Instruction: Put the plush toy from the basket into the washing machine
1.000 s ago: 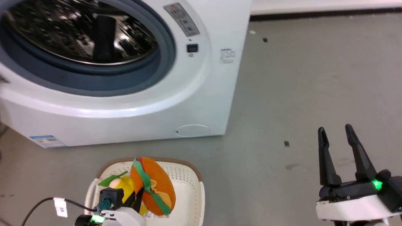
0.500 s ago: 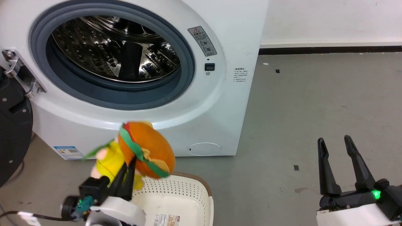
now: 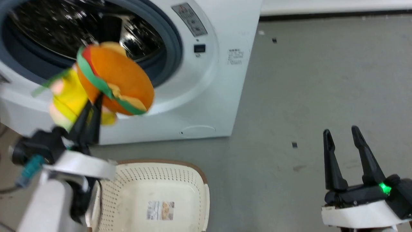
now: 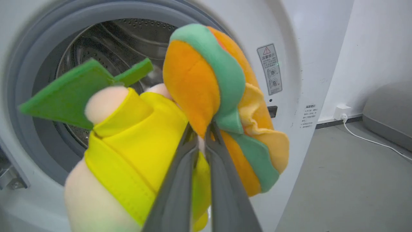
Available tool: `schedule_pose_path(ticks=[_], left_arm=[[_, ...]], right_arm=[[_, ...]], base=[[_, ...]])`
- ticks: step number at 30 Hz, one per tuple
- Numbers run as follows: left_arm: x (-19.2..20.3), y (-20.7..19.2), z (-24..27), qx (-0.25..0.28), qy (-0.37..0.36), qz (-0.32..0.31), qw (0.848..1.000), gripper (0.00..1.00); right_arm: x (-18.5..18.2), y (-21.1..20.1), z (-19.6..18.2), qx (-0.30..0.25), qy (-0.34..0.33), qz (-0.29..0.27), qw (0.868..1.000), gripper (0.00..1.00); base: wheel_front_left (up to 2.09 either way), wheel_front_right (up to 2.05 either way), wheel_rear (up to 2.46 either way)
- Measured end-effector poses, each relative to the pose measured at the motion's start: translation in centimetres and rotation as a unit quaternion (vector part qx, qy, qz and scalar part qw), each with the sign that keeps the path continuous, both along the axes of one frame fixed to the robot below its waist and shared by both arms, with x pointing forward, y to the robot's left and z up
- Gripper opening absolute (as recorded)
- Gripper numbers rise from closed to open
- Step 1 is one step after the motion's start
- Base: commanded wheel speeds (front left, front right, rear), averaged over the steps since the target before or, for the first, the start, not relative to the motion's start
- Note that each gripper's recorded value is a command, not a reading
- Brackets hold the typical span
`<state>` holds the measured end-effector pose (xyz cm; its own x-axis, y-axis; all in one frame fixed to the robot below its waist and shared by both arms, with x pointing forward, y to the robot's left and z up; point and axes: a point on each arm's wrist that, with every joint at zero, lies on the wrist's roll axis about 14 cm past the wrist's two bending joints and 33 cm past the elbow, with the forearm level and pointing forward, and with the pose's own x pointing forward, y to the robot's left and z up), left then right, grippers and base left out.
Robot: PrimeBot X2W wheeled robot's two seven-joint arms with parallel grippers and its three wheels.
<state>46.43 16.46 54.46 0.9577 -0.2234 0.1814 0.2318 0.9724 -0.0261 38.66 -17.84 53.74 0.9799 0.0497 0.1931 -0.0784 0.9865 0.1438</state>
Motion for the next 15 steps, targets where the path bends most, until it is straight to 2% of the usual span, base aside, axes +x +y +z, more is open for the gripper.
schedule_pose_path(ticks=[6, 10, 15], left_arm=[[6.1, 0.6, 0.9, 0.046, -0.013, -0.013, 0.999, 0.0], [10.9, 1.2, -0.1, 0.078, 0.008, -0.013, 0.997, 0.0], [16.6, 2.5, -1.8, 0.083, 0.042, -0.002, 0.996, 0.0]], right_arm=[[1.8, -0.2, -0.6, -0.002, 0.003, -0.003, 1.0, 1.0], [3.0, -1.3, -1.7, 0.0, 0.014, -0.017, 1.0, 1.0], [4.3, -3.1, -3.2, 0.002, 0.03, -0.043, 0.999, 1.0]], base=[[0.0, 0.0, 0.0], [0.0, 0.0, 0.0], [0.0, 0.0, 0.0]])
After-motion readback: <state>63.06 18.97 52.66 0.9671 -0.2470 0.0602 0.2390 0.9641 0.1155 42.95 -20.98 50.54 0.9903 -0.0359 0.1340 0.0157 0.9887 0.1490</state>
